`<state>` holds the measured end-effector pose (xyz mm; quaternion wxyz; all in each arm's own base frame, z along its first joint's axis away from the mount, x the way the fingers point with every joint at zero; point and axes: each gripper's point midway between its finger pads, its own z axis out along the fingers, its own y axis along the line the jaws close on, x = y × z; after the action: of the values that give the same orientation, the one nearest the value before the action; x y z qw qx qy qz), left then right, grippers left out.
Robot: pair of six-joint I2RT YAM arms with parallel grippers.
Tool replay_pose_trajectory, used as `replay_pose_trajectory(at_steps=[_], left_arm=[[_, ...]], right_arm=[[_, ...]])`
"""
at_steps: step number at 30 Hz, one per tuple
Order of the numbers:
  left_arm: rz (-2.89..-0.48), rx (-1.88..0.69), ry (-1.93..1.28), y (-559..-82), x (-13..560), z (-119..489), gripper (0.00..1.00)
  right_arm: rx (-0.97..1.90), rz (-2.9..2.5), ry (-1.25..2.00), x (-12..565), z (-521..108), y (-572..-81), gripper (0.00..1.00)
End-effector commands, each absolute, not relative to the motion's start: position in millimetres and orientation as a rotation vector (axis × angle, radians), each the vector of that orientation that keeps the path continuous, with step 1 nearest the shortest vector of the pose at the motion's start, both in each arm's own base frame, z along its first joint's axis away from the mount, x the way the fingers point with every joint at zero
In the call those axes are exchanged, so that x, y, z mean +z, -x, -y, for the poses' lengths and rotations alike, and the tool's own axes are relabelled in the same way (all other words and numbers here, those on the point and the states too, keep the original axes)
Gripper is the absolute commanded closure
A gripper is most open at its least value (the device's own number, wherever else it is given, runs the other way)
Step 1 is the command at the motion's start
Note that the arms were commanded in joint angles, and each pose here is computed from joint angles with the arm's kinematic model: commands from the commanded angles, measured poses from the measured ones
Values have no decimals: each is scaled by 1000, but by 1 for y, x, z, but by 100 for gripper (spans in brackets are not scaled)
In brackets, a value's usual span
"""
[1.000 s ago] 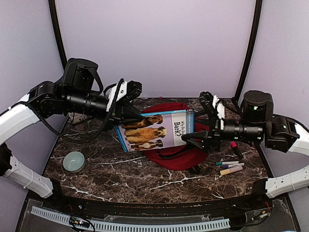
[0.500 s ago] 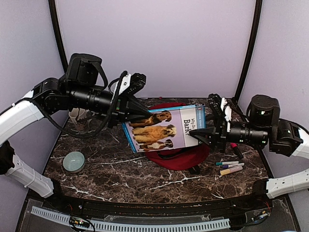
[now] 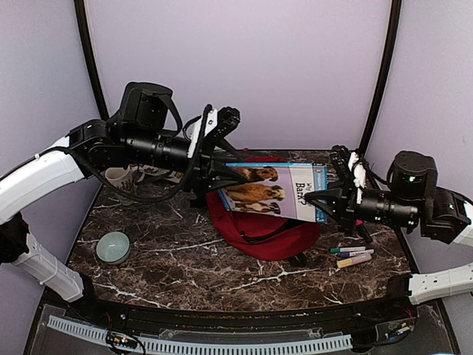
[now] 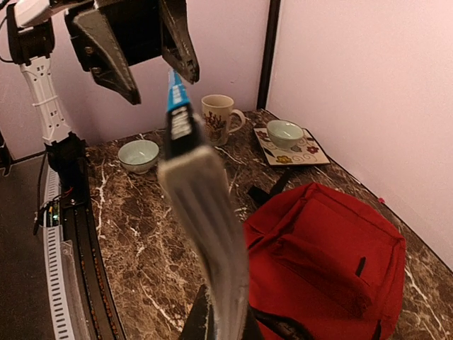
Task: Pack the student bag
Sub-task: Pass from the left arm to the right, then pick up the largest pocket of the bag from the student bag.
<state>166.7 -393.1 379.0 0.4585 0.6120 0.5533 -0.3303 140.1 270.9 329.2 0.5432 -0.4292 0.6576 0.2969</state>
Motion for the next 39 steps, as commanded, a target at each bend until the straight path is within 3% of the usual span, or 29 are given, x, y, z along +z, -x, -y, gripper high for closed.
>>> replay_pose_trajectory(at_steps=[1, 4, 13, 23, 26, 34, 39], left_arm=[[-1393, -798, -1326, -189, 407, 396, 25], [-1446, -770, -1262, -203, 398, 399, 8], [-1631, -791, -1242, -222, 365, 422, 4], [-1963, -833, -1331, -240, 285, 467, 13], [-2026, -832, -1314, -246, 267, 474, 13], [-2203, -803, -1268, -259, 214, 492, 31], [-2237, -820, -1253, -257, 194, 503, 32]], right_arm=[[541, -1657, 739, 343, -236, -176, 100], [469, -1716, 588, 345, -215, -189, 100], [384, -1765, 64, 366, -156, -215, 100], [253, -1903, -249, 339, -122, -219, 100], [289, -1925, -306, 328, -117, -214, 100], [437, -1930, -426, 313, -105, -203, 100], [427, -1951, -447, 305, -96, -197, 100]])
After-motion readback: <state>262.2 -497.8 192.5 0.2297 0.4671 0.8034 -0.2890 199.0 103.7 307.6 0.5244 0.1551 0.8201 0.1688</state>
